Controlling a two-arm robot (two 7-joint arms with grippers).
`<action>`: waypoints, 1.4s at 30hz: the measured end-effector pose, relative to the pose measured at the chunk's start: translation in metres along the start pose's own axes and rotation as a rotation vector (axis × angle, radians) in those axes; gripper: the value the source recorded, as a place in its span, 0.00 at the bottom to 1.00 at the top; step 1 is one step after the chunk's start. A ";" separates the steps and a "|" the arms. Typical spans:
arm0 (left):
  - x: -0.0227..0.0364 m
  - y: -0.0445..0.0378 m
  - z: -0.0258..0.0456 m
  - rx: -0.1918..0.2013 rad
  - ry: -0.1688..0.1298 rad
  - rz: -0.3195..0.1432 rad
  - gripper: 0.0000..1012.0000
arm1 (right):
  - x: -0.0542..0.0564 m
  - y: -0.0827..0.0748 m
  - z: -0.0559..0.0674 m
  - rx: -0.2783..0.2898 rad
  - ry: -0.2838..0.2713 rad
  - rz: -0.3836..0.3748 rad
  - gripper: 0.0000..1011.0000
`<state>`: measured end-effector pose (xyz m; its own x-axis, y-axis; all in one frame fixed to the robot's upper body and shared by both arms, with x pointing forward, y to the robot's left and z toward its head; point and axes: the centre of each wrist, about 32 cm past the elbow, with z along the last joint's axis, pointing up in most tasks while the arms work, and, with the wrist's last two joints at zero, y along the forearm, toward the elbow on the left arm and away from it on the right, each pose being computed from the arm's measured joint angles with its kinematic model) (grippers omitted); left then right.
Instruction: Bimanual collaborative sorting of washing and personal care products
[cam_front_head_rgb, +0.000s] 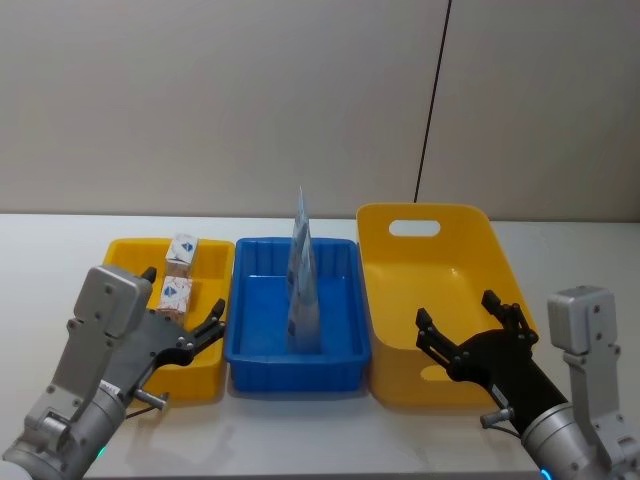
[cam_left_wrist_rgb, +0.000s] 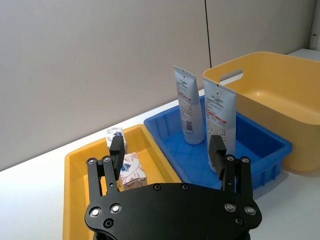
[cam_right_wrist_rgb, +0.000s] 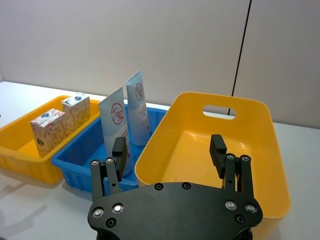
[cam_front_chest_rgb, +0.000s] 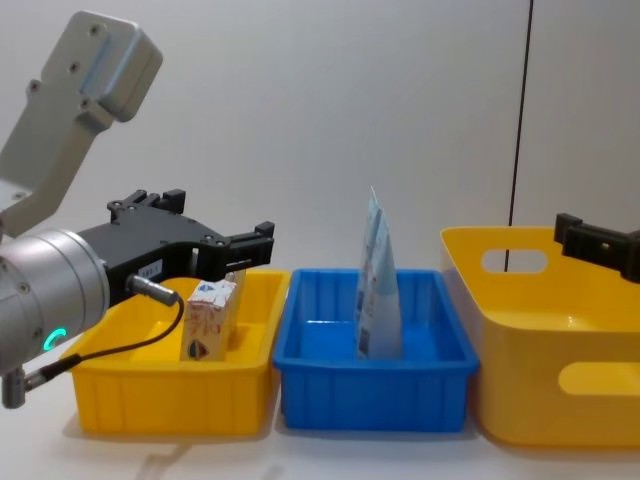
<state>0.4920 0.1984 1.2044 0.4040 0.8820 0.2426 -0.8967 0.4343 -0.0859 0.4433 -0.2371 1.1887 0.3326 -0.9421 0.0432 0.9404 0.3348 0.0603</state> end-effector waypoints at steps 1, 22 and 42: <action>0.0000 0.0000 0.0000 0.000 0.000 0.000 0.99 | 0.000 0.000 0.000 0.000 0.000 0.000 0.99; -0.0002 -0.0010 0.0008 0.052 0.009 -0.007 0.99 | 0.000 0.000 0.000 0.000 0.000 0.000 0.99; 0.0023 -0.0183 -0.0024 0.223 0.017 -0.013 0.99 | 0.000 0.000 0.000 0.000 0.000 0.000 0.99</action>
<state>0.5099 0.1929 1.2042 0.4171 0.8804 0.2257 -0.9084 0.3962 0.1333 0.4433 -0.2371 1.1887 0.3326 -0.9421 0.0432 0.9404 0.3347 0.0603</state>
